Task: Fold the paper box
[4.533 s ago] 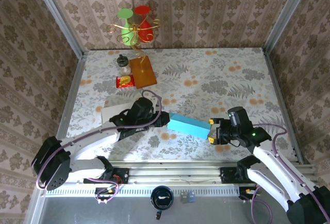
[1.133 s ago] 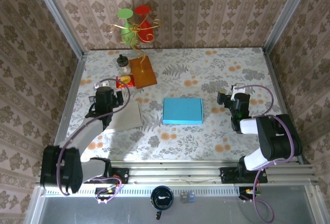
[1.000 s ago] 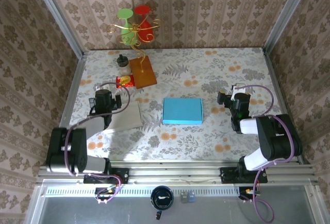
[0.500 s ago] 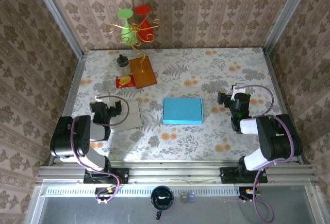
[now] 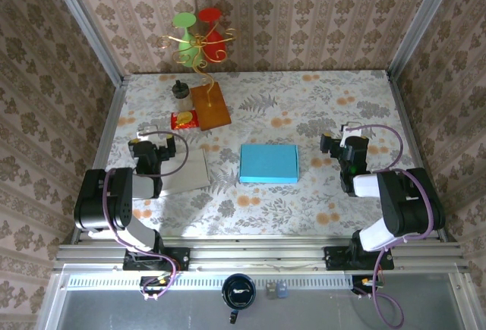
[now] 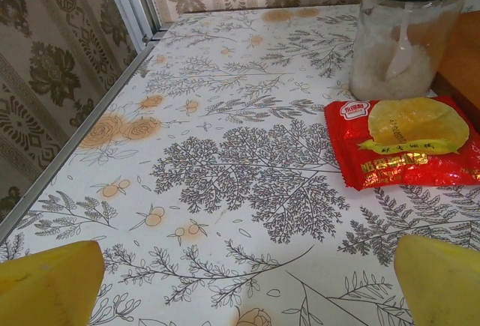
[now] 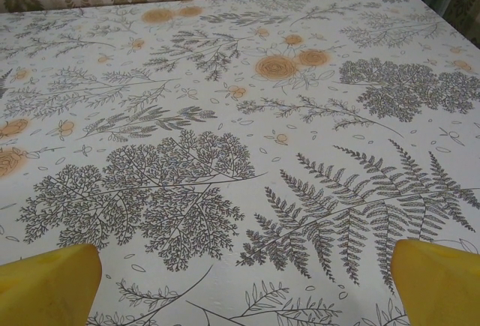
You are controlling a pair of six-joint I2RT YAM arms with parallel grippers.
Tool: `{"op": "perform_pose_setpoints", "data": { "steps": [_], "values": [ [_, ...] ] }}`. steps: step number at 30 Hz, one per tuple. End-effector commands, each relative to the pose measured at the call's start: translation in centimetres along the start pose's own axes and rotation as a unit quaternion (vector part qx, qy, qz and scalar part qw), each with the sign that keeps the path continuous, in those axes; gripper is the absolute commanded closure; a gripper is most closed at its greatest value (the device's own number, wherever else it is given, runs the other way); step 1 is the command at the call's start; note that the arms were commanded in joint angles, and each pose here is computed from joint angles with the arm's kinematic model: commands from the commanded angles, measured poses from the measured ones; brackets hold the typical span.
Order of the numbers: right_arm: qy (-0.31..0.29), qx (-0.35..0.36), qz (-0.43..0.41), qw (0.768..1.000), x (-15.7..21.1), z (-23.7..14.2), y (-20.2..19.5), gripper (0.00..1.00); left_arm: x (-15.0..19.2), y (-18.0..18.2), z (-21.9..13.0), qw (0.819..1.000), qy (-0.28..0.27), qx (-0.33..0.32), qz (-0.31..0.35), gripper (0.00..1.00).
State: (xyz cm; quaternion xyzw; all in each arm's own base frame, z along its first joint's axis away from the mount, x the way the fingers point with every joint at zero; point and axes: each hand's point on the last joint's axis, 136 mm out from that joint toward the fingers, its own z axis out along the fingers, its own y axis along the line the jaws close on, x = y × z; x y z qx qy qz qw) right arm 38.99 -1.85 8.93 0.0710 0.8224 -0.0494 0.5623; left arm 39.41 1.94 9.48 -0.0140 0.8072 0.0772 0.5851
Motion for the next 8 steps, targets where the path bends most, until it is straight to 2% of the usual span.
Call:
{"op": "perform_pose_setpoints", "data": {
  "steps": [1, 8],
  "values": [
    [-0.019, 0.008, -0.007, 1.000, -1.16, 0.24, 0.00, 0.00, -0.37, -0.01, -0.14, 1.000, -0.006, -0.004, 0.001, 0.00],
    [-0.023, 0.014, -0.005, 1.000, -1.21, 0.09, -0.24, 0.00, -0.39, -0.21, -0.06, 1.000, -0.004, -0.002, 0.005, 0.00]
  ]
}}
